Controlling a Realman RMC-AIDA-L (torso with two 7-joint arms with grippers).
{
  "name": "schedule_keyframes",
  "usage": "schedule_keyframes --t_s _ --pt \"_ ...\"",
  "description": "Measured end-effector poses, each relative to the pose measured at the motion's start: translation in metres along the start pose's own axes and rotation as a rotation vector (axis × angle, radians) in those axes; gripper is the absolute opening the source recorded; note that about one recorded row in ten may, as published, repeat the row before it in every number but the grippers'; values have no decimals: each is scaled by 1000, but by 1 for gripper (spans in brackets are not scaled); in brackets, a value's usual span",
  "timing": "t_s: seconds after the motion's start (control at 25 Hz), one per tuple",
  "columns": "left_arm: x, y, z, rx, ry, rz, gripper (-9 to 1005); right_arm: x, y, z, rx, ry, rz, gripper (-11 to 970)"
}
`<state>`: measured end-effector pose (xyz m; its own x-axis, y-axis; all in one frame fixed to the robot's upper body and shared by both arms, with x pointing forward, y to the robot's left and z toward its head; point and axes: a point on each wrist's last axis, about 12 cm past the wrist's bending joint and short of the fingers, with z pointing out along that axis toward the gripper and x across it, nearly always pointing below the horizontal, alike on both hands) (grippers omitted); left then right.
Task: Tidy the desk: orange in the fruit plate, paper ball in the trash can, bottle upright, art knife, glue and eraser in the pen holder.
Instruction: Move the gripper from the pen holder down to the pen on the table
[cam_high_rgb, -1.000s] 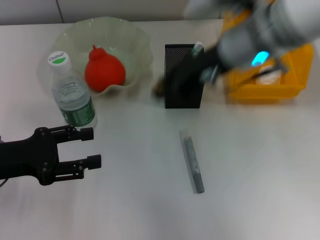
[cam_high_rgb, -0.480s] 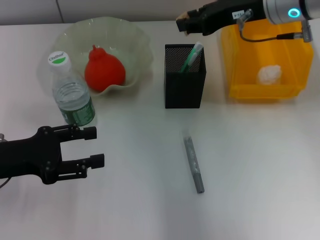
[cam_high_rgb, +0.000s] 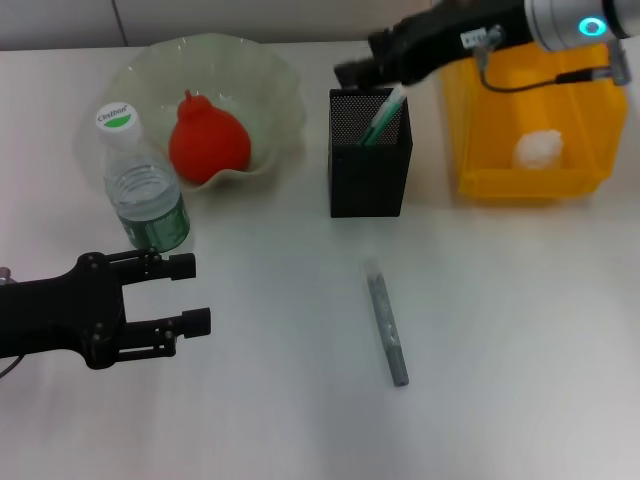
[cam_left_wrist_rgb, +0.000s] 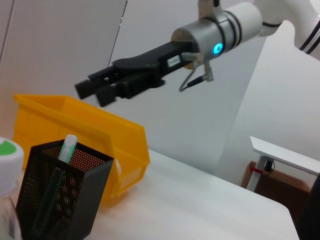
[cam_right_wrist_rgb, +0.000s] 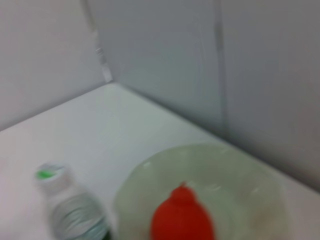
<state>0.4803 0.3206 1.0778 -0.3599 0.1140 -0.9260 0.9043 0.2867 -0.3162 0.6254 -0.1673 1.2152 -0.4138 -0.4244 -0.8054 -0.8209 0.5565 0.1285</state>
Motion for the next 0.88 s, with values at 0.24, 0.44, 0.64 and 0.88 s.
schedule_keyframes --t_s 0.24,0.44,0.64,0.88 --pt "0 -1 -1 7 -3 -34 743 -5 23 -22 -28 175 -32 659" --pt "-1 -2 -1 18 -6 -37 743 6 36 -16 -16 366 -29 698" --pt "0 -3 0 20 -8 -40 743 24 47 10 18 541 -43 800" --pt "2 -5 0 19 -6 -45 743 43 60 47 33 632 -67 818"
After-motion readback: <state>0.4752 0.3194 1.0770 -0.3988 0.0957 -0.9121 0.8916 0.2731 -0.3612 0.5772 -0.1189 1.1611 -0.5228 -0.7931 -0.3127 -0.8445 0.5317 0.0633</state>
